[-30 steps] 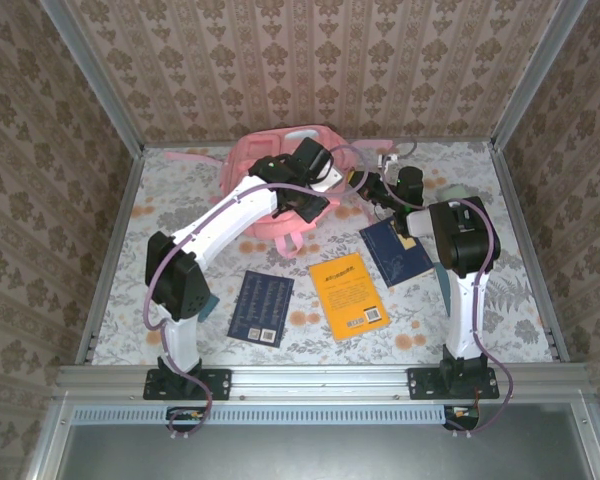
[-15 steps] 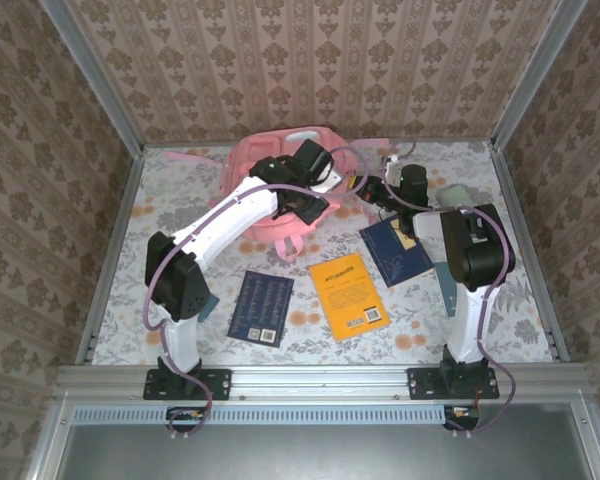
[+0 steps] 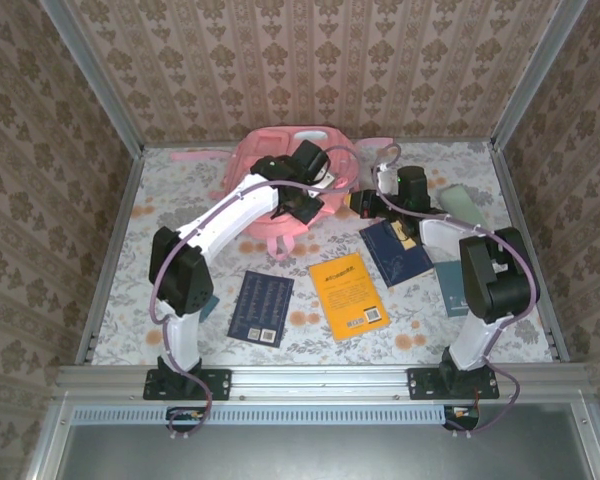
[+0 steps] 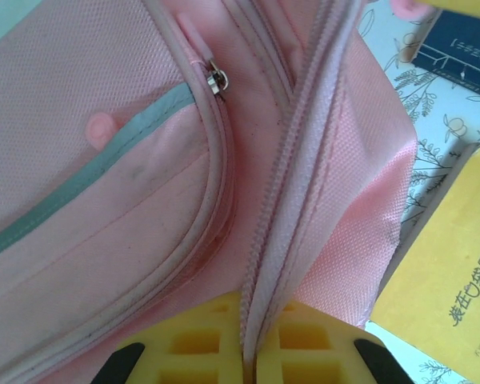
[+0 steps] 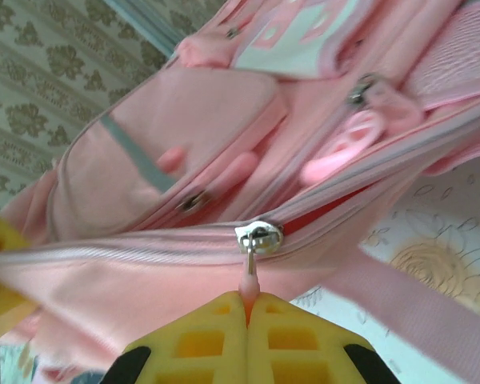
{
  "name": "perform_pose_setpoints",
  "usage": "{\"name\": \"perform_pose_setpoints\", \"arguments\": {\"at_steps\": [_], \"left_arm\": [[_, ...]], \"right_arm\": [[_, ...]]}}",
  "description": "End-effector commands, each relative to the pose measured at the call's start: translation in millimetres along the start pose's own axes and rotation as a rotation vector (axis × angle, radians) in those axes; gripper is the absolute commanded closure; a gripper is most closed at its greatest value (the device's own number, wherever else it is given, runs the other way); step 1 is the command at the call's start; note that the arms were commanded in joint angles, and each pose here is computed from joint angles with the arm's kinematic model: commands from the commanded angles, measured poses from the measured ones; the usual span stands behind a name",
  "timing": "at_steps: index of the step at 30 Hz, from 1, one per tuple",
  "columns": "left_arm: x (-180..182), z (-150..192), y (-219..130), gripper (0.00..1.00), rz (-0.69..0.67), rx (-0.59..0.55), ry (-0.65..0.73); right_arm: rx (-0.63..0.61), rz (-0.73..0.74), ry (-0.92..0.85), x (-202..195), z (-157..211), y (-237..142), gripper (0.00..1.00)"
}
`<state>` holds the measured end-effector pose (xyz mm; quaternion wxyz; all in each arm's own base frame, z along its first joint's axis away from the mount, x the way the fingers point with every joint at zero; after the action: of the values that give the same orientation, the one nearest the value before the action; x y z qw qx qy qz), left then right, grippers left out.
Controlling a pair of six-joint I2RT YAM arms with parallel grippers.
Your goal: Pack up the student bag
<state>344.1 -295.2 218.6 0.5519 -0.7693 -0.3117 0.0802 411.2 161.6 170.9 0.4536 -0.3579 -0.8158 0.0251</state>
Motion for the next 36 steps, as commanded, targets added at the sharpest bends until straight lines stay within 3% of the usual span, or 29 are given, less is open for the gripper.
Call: {"name": "perform_pose_setpoints", "arguments": {"at_steps": [1, 12, 14, 16, 17, 24, 28, 31, 36], "left_arm": [[21.1, -16.0, -2.6, 1.0, -0.083, -0.075, -0.084], [14.5, -24.8, 1.5, 1.0, -0.021, -0.136, -0.165], [16.4, -21.8, -0.7, 0.88, -0.013, -0.141, -0.197], [22.7, -14.0, -5.3, 0.54, 0.0, -0.141, -0.255], [26.4, -9.5, -8.7, 0.5, 0.014, -0.146, -0.287], [60.6, 41.5, -34.2, 0.5, 0.07, -0.197, -0.531], [91.2, 102.3, -25.3, 0.5, 0.014, -0.134, -0.731], [105.0, 141.8, -13.0, 0.48, 0.053, -0.134, -0.942], [103.0, 161.5, 4.1, 0.42, 0.131, -0.148, -1.081]], "right_arm": [[0.067, -0.077, -0.111, 40.6, 15.3, -3.4, 1.0], [0.139, -0.152, -0.113, 83.3, 48.0, 21.4, 1.0], [0.145, -0.13, -0.098, 77.9, 50.5, 23.7, 1.0], [0.147, -0.104, -0.093, 72.3, 53.5, 24.1, 1.0], [0.143, -0.088, -0.095, 69.7, 53.6, 23.5, 1.0], [0.158, -0.029, -0.123, 60.0, 59.7, 20.1, 1.0], [0.168, -0.025, -0.128, 57.6, 62.2, 21.9, 1.0], [0.175, -0.024, -0.128, 56.4, 64.6, 23.1, 1.0], [0.205, -0.005, -0.123, 52.5, 73.9, 25.8, 1.0]]}}
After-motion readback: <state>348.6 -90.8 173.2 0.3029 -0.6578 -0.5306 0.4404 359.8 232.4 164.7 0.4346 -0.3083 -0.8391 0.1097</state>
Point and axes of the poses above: each hand's point on the last joint's axis, 136 mm out from that joint toward the fingers, its own y axis out along the fingers, its own x axis along the line the jaws close on, z = x × y, the point moved 5 cm from there along -y, back along the fingers, and after that the axes turned 11 degrees about y, right-handed, at the moved point
